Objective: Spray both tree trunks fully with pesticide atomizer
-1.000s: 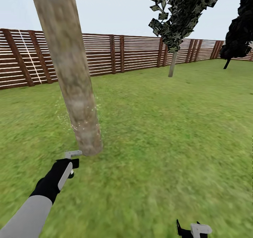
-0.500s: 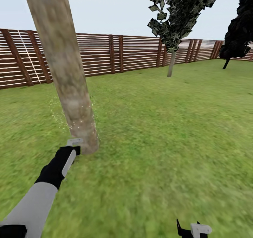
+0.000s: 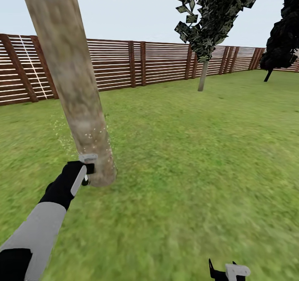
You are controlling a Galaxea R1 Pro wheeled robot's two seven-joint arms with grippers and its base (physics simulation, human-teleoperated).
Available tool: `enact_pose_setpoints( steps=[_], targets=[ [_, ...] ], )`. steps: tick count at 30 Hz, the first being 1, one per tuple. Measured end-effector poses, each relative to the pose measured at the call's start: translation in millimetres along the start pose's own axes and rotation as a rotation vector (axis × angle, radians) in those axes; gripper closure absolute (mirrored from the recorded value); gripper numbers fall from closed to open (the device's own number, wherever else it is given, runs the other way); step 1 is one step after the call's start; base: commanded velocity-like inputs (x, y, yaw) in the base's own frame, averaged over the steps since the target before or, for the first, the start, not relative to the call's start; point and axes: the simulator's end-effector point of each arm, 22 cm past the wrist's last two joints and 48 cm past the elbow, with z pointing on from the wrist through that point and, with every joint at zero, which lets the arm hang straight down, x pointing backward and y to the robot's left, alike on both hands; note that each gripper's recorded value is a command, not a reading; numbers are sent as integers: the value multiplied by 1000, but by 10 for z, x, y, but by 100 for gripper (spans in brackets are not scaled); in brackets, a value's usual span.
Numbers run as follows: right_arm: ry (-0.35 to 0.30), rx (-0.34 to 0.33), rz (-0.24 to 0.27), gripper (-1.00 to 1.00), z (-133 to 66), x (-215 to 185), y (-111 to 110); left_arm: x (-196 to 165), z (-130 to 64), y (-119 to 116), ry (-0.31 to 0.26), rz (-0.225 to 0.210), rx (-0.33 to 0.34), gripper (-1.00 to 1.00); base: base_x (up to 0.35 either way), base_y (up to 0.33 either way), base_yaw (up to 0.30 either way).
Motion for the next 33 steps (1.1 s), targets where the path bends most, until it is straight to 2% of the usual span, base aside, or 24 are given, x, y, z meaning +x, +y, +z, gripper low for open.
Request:
enact_pose_setpoints(
  steps=[2, 4, 5, 6, 8, 9, 10, 12, 15, 20, 22, 27, 29, 31, 33],
  targets=[
    [0, 0, 0, -100, 0, -1, 1, -87, 33, 515, -4, 16, -77, 100, 1, 0, 0],
    [0, 0, 0, -100, 0, 0, 0, -153, 33, 599, -12, 3, -76, 100, 0, 0, 0],
    [0, 0, 0, -100, 0, 0, -1, -178, 29, 585, -15, 1, -66, 100, 0, 0, 0],
    [0, 0, 0, -100, 0, 0, -1, -163, 21, 444, -4, 1, -29, 100, 0, 0, 0],
    [0, 0, 0, -100, -1, 1, -1, -72, -12, 153, 37, 61, 41, 100, 0, 0, 0],
    [0, 0, 0, -100, -1, 1, -1, -107, -56, 44, 35, 89, 67, 100, 0, 0, 0],
    [0, 0, 0, -100, -1, 0, -1, -202, -119, 41, 20, 112, 69, 100, 0, 0, 0],
    [0, 0, 0, -100, 0, 0, 0, -214, -145, 82, 26, 119, 64, 100, 0, 0, 0],
    [0, -1, -1, -100, 0, 0, 2, -185, -122, 252, 32, 122, 37, 100, 8, 0, 0],
    [0, -1, -1, -100, 0, 0, 2, -181, -113, 324, 32, 117, 25, 100, 257, 118, 0],
    [0, -1, -1, -100, 0, -1, 2, -224, -105, 577, 31, 92, -9, 100, 113, 77, 0],
    [0, -1, -1, -100, 0, 0, 2, -294, -109, 866, 25, 60, -37, 100, 12, 8, 0],
    [0, -1, -1, -100, 0, 0, 1, -322, -122, 780, 21, 49, -14, 100, 0, 0, 0],
    [0, -1, -1, -100, -1, 0, 0, -390, -278, 316, 25, 50, 66, 100, 0, 0, 0],
    [0, -1, -1, -100, 0, 0, 2, -408, -317, 332, 29, 63, 54, 100, 0, 0, 0]
  ],
)
